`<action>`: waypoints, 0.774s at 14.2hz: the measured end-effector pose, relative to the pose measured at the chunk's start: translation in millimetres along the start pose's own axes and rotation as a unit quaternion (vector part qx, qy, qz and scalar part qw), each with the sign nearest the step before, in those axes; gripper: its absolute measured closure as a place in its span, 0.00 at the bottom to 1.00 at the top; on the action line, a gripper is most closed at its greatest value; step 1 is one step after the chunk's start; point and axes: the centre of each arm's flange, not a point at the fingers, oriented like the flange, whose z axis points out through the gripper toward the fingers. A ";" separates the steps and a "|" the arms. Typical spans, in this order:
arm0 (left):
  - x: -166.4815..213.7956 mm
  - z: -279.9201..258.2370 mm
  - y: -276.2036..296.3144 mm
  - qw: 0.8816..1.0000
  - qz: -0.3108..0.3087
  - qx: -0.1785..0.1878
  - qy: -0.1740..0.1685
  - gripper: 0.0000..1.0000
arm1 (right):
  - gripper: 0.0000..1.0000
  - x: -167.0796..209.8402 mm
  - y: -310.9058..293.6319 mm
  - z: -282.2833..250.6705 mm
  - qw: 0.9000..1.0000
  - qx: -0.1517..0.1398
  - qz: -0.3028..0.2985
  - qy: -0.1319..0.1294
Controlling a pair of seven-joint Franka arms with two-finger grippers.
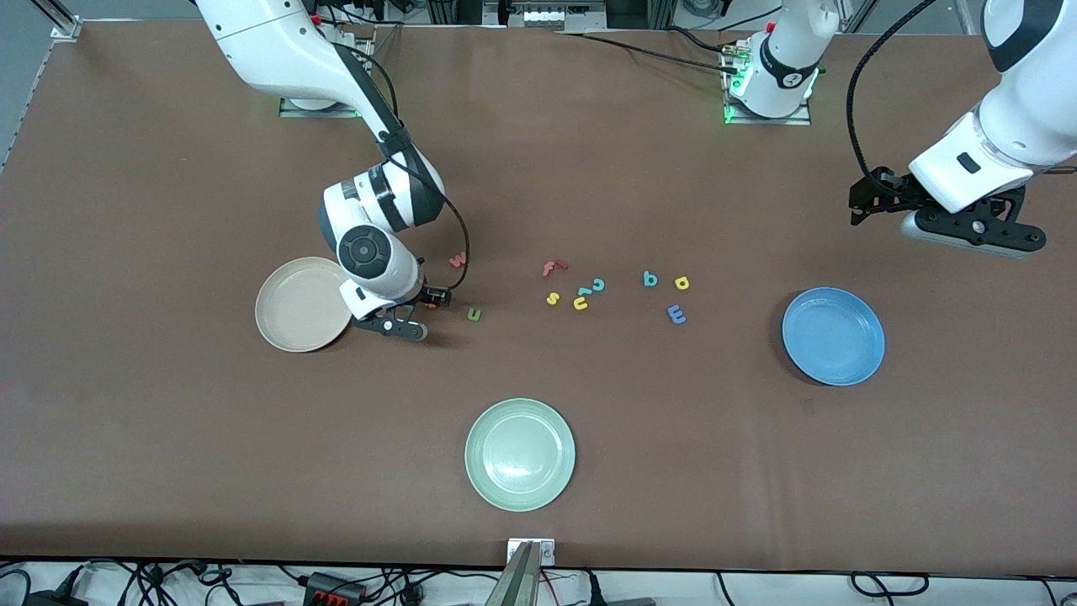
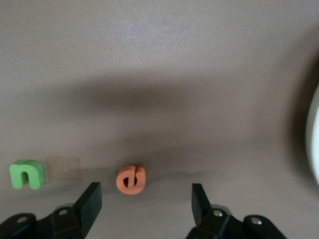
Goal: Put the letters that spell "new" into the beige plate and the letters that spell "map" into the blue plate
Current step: 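Lower the right gripper and grasp the orange letter e, then place the orange e on the beige plate while the left gripper reaches letters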
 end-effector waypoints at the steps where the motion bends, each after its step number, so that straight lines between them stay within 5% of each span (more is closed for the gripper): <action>1: 0.0 0.0 0.0 1.000 0.000 0.000 0.000 0.00 | 0.22 -1.9 -3.0 2.6 1.000 0.000 0.006 0.002; 10: 0.3 0.0 2.8 1.000 0.003 0.000 0.000 0.00 | 0.35 -3.5 -9.5 20.6 1.000 0.002 0.015 0.007; 11: 0.4 0.1 5.0 1.000 0.005 0.000 0.000 0.00 | 0.42 -3.3 -10.6 19.5 1.000 0.004 0.015 0.008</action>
